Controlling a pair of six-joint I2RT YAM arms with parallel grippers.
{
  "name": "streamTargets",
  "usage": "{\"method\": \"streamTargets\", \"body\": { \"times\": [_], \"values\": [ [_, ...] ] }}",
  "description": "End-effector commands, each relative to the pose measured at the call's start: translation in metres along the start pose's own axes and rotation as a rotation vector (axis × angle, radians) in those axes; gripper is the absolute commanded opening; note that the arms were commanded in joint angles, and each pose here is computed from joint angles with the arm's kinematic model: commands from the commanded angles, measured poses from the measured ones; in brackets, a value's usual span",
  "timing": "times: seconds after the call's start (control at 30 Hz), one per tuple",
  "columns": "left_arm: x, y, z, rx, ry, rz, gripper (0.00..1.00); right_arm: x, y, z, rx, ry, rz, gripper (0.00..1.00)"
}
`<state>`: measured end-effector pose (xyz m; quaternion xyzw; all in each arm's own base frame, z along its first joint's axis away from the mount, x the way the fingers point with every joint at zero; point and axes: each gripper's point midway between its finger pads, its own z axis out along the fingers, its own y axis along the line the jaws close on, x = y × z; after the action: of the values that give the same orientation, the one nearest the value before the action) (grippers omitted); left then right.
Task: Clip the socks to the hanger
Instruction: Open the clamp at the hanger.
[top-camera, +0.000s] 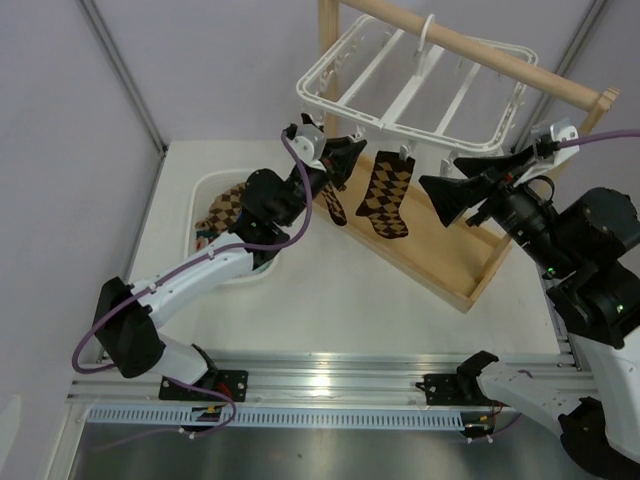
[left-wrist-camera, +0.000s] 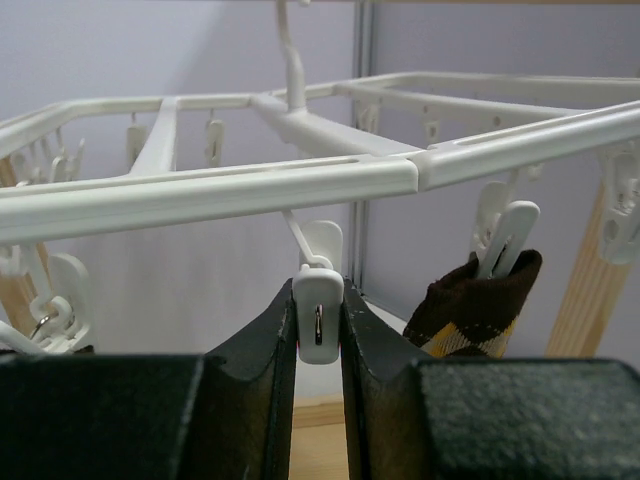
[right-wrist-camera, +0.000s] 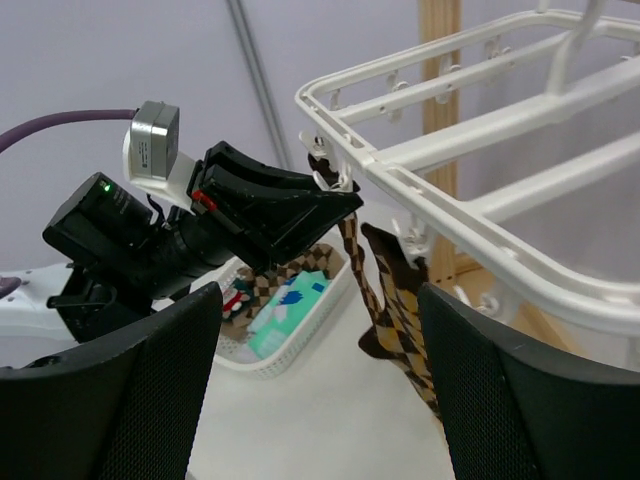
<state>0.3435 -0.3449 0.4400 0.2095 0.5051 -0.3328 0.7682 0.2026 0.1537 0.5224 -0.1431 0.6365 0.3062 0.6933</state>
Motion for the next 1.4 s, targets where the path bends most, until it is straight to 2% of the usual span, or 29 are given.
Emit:
{"method": "streamTargets", "body": {
  "times": [0.0, 0.3, 0.43, 0.63, 0.97, 1.37],
  "values": [
    [-0.026, -0.023, -0.010, 0.089, -0.039, -0.005, 0.10, -0.009, 0.025, 0.014, -0.124, 0.011, 0.043, 0.81],
    [-0.024, -0.041, -0.011, 0.142, 0.001, 0.013, 0.10, 0.003, 0.037, 0.060, -0.200, 0.066, 0.125, 0.77],
    [-0.025, -0.043, -0.010, 0.148, 0.006, 0.034, 0.10, 0.023, 0.030, 0.083, -0.174, 0.110, 0.137, 0.76],
    [-0.026, -0.051, -0.012, 0.168, 0.016, 0.038, 0.10, 0.034, 0.017, 0.103, -0.120, 0.106, 0.155, 0.74],
    [-0.027, -0.056, -0.013, 0.181, 0.020, 0.045, 0.10, 0.046, -0.001, 0.120, -0.028, 0.084, 0.169, 0.72],
    [-0.035, -0.061, -0.013, 0.200, 0.036, 0.047, 0.11, 0.062, -0.002, 0.134, -0.006, 0.076, 0.156, 0.68]
  ]
}}
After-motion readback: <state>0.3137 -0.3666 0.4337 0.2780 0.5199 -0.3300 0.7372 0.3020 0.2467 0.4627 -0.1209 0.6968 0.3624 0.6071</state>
